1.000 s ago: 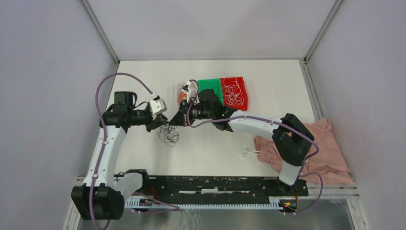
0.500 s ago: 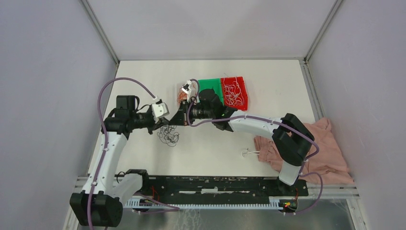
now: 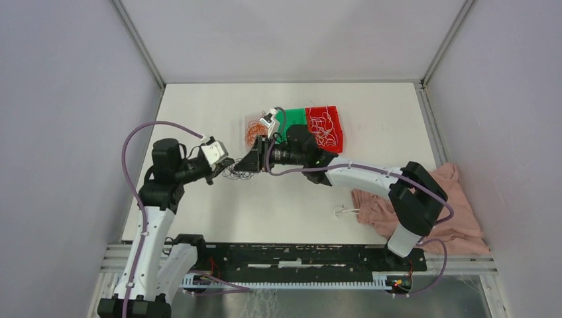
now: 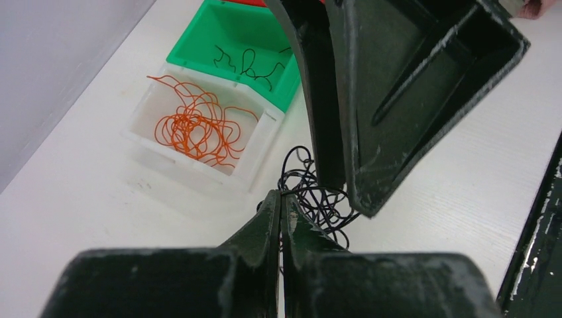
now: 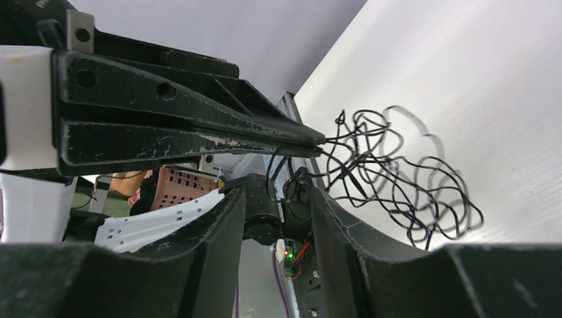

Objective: Untangle the cables
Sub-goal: Untie the cable.

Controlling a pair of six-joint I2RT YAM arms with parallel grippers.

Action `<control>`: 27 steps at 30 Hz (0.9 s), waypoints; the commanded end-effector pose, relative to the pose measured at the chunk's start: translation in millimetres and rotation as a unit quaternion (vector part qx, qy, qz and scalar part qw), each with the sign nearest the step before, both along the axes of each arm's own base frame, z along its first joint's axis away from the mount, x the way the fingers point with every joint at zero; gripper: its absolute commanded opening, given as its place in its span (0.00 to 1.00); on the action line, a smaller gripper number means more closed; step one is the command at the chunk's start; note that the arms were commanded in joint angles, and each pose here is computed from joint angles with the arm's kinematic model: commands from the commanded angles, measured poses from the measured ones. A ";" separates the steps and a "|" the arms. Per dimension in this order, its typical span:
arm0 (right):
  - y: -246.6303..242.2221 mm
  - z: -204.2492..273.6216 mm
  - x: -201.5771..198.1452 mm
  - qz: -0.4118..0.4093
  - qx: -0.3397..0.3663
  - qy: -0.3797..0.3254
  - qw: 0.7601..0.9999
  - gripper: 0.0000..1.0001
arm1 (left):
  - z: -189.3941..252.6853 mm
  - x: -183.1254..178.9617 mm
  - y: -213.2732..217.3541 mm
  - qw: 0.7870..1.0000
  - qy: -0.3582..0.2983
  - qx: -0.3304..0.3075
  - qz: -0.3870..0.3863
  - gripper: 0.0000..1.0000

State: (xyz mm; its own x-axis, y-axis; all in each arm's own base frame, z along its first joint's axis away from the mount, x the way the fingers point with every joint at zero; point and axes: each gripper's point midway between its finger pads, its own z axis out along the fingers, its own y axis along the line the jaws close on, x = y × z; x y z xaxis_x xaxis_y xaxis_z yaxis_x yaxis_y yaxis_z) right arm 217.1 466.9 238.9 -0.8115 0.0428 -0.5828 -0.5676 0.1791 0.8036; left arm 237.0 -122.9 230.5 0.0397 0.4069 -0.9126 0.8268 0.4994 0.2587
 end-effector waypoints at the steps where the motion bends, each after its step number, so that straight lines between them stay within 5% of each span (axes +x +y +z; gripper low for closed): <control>1: -26.3 48.1 16.0 -0.037 0.076 -0.020 0.996 0.49 | 21.9 -12.4 -11.4 0.999 0.002 -0.027 -0.033 0.03; 13: -38.6 32.8 15.9 -0.049 0.009 -0.076 0.996 0.52 | 45.4 -23.6 -20.6 0.997 0.007 -0.058 -0.058 0.03; 27: -12.8 45.7 -6.0 -0.009 0.041 -0.119 0.992 0.57 | 96.4 -22.3 -29.8 0.990 0.016 -0.133 -0.049 0.03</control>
State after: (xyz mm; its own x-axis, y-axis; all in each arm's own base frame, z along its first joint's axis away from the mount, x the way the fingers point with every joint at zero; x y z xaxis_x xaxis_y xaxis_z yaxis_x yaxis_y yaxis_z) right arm 209.8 442.8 244.1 -0.7295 0.0522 -0.6820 -0.6593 0.2120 0.7214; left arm 217.1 -144.8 280.4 -0.0056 0.2423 -0.9702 0.8777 0.4660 0.1113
